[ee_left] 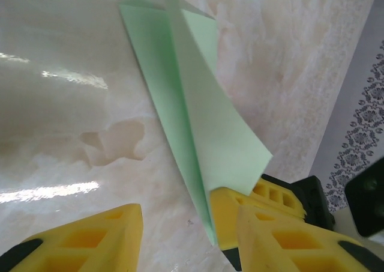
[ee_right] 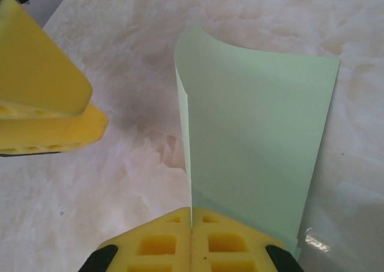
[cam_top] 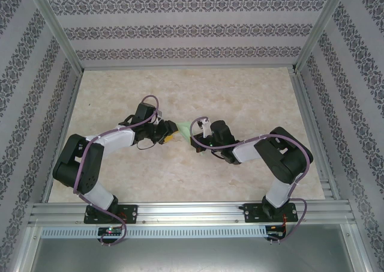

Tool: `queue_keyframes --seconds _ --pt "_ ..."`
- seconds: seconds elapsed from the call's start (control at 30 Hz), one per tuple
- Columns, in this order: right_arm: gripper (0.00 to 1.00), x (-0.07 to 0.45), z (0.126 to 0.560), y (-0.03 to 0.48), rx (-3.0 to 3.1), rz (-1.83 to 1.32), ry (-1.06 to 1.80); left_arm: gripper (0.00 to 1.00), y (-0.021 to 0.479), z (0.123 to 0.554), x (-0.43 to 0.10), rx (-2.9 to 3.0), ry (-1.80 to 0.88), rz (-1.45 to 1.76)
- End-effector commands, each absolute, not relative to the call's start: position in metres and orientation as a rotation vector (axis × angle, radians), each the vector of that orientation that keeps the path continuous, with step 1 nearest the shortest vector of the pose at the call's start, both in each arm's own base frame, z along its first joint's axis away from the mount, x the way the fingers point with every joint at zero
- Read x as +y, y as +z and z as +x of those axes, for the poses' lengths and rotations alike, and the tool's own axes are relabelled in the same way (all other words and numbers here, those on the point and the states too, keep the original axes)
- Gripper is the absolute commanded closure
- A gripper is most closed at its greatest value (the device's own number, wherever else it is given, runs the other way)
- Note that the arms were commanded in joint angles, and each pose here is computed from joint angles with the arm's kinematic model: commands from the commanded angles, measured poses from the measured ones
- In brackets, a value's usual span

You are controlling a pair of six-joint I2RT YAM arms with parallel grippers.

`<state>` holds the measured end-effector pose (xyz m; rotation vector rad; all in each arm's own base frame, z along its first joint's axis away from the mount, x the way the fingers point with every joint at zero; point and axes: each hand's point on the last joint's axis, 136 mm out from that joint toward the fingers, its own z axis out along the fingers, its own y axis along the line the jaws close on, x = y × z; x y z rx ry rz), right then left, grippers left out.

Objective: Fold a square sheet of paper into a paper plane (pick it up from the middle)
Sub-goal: Fold the wing for the fifth time at the center of the table.

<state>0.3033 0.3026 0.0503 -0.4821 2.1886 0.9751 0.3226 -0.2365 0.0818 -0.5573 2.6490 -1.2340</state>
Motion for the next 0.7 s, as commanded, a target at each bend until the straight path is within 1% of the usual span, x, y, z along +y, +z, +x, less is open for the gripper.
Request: queue_keyframes --seconds 0.0,0.33,0.67 --pt "1.00 0.312 0.304 0.058 2.196 -0.411 1.104 0.55 0.087 0.326 -0.249 2.594 -1.291 -0.451" --pt "1.00 0.310 0.302 0.062 2.228 -0.201 1.301 0.61 0.081 0.329 -0.265 2.580 -1.344 -0.388" --pt "1.00 0.302 0.303 0.053 2.275 -0.042 1.363 0.70 0.080 0.333 -0.280 2.550 -1.376 -0.325"
